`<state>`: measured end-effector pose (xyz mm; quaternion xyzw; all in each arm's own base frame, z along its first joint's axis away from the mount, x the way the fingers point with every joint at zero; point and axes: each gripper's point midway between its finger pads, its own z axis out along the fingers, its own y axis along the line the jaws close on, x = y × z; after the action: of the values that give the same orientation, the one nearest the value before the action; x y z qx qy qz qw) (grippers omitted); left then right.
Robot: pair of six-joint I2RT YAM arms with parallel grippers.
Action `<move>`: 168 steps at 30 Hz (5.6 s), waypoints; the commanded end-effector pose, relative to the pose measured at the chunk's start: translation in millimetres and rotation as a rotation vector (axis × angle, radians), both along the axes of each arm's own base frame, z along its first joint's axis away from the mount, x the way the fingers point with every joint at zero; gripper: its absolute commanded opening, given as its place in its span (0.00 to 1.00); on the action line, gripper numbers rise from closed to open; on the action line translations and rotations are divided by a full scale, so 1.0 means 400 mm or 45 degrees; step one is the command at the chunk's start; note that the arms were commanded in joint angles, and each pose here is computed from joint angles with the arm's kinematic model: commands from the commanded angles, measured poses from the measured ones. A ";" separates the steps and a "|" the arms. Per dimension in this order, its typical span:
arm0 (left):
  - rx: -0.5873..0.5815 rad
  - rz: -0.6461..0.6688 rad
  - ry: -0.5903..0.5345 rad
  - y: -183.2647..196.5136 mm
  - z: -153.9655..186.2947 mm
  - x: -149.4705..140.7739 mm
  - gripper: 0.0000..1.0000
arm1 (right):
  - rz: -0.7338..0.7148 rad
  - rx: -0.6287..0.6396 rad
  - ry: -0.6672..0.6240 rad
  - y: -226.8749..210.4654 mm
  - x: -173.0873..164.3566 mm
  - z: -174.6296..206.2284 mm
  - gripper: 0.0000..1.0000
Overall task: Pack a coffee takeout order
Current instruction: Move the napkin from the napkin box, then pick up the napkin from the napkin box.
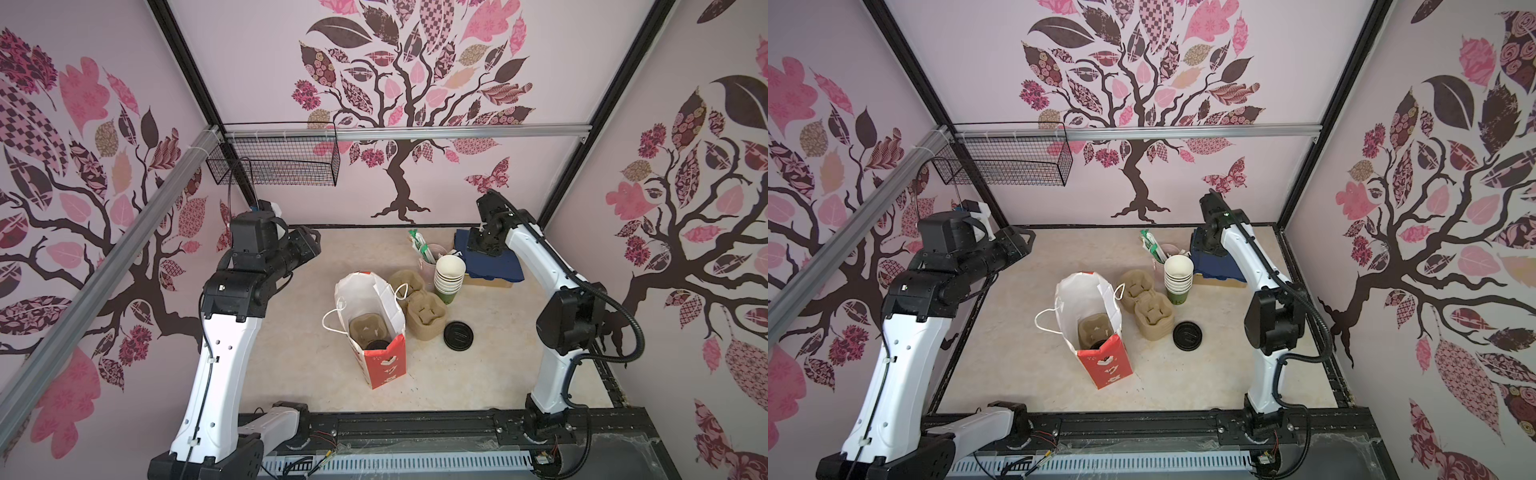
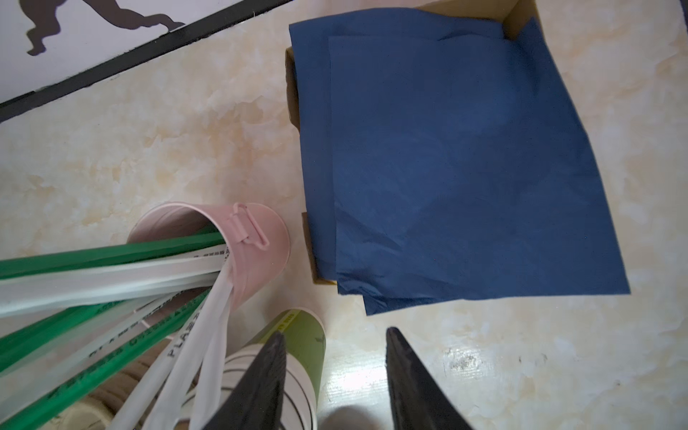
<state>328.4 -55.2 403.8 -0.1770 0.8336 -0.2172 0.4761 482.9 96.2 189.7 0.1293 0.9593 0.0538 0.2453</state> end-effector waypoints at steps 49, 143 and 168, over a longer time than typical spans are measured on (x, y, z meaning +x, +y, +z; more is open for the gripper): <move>0.064 0.016 0.036 0.005 -0.017 0.086 0.49 | 0.084 -0.173 0.326 -0.048 0.034 -0.182 0.00; 0.083 -0.021 -0.083 0.000 0.046 0.073 0.49 | -0.307 0.754 -0.322 -0.444 -0.062 -0.246 0.13; 0.084 -0.019 -0.091 0.002 0.051 0.065 0.49 | -0.206 0.695 -0.611 -0.439 -0.035 0.107 0.00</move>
<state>358.7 -57.2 405.1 -0.1507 0.8358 -0.1985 0.4892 471.2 -88.1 193.7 0.2680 0.8200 0.3050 0.4033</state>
